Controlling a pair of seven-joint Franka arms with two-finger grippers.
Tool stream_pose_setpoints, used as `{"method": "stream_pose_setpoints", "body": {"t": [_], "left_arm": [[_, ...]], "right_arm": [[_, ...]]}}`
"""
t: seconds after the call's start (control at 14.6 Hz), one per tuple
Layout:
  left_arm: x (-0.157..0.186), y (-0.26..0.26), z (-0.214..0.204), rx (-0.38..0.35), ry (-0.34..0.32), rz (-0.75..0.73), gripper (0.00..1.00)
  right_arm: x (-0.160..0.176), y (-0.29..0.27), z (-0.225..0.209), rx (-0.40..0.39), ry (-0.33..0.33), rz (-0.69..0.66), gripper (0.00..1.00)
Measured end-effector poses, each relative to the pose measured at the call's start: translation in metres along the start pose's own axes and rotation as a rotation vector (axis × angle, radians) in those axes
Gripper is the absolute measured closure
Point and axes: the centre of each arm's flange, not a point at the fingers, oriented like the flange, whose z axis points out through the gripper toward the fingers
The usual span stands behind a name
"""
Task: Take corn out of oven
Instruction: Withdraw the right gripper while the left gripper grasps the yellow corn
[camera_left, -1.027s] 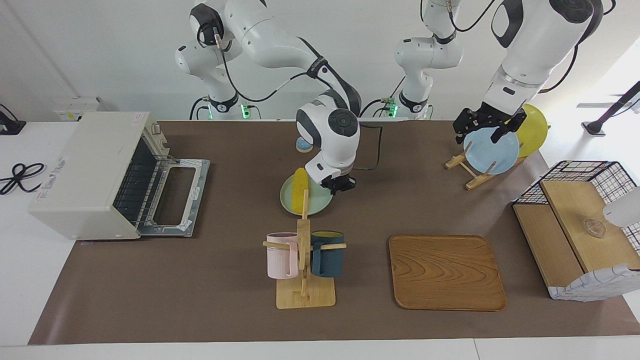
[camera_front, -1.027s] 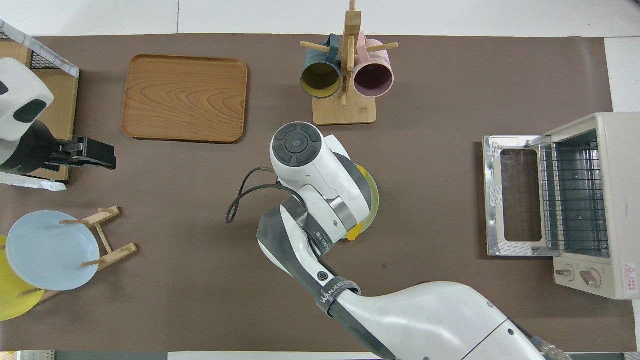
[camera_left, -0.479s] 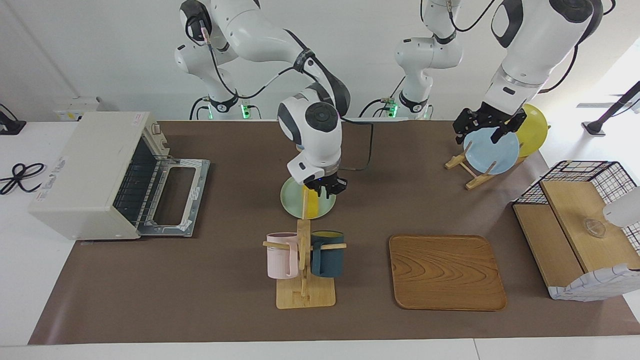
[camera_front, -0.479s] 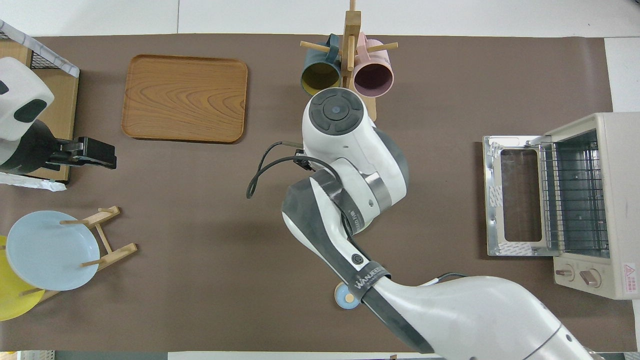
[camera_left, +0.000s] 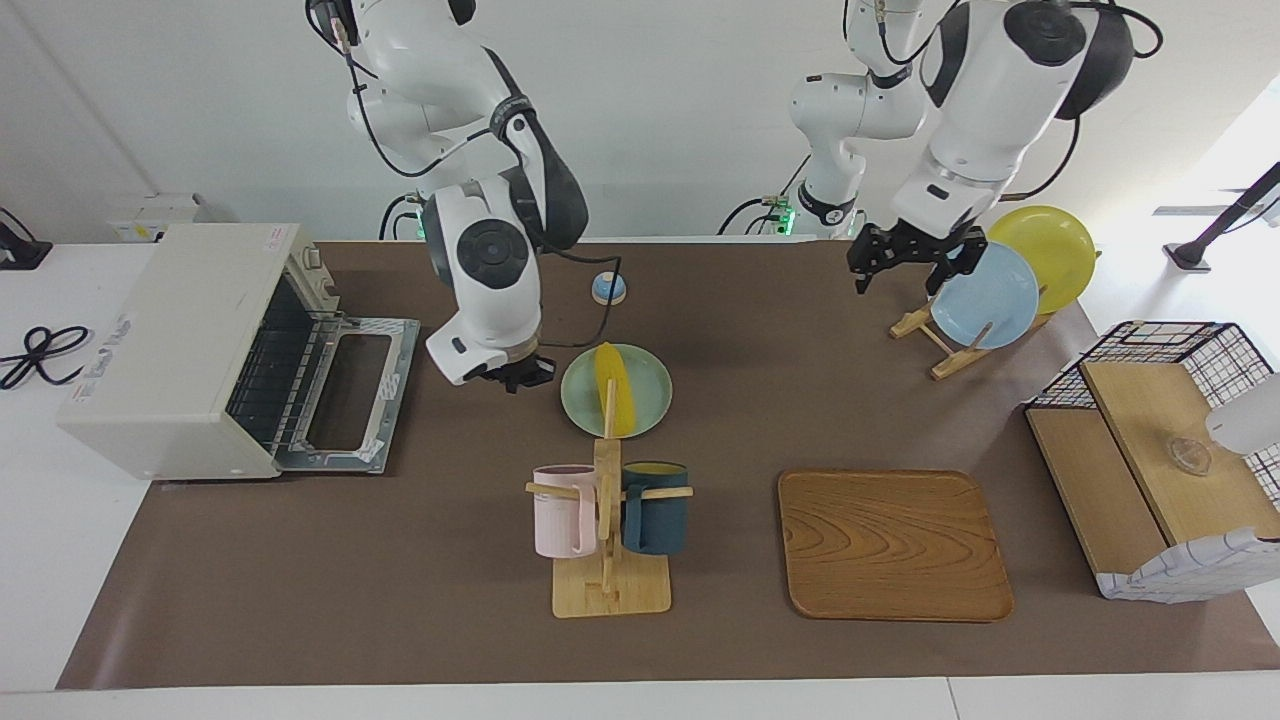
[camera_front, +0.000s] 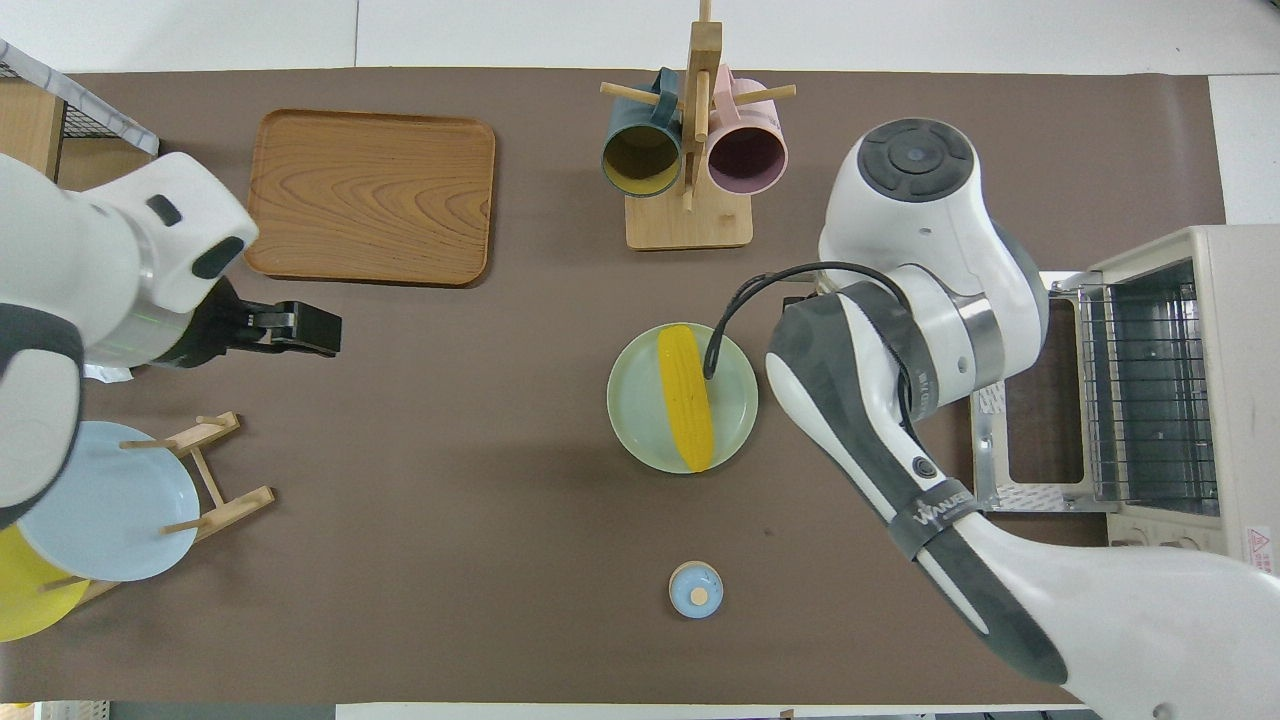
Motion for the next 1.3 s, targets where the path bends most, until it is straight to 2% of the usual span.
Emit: {"method": "stream_pose_setpoints", "body": {"t": [0.14, 0.34, 0.48, 0.62, 0.82, 1.03, 1.3], "left_arm": [[-0.014, 0.055, 0.017, -0.031, 0.009, 0.007, 0.00], [-0.039, 0.131, 0.050, -0.086, 0.032, 0.002, 0.00], [-0.056, 0.201, 0.092, -0.111, 0.050, -0.027, 0.00], [-0.058, 0.242, 0.135, -0.133, 0.067, -0.028, 0.00], [-0.037, 0.266, 0.186, -0.136, 0.066, -0.029, 0.00], [-0.003, 0.285, 0.209, -0.121, 0.090, -0.012, 0.00], [0.000, 0.302, 0.251, -0.106, 0.096, 0.025, 0.00]], "right_arm": [[0.000, 0.033, 0.030, -0.012, -0.016, -0.011, 0.99], [-0.003, 0.074, 0.072, -0.026, 0.015, -0.031, 0.99], [-0.001, 0.105, 0.089, -0.010, 0.025, -0.060, 0.99], [0.001, 0.125, 0.095, 0.000, 0.031, -0.078, 0.99], [0.000, 0.139, 0.105, 0.014, 0.055, -0.085, 0.99], [-0.002, 0.141, 0.106, 0.005, 0.062, -0.100, 0.99], [-0.006, 0.136, 0.094, -0.043, 0.059, -0.151, 0.99]]}}
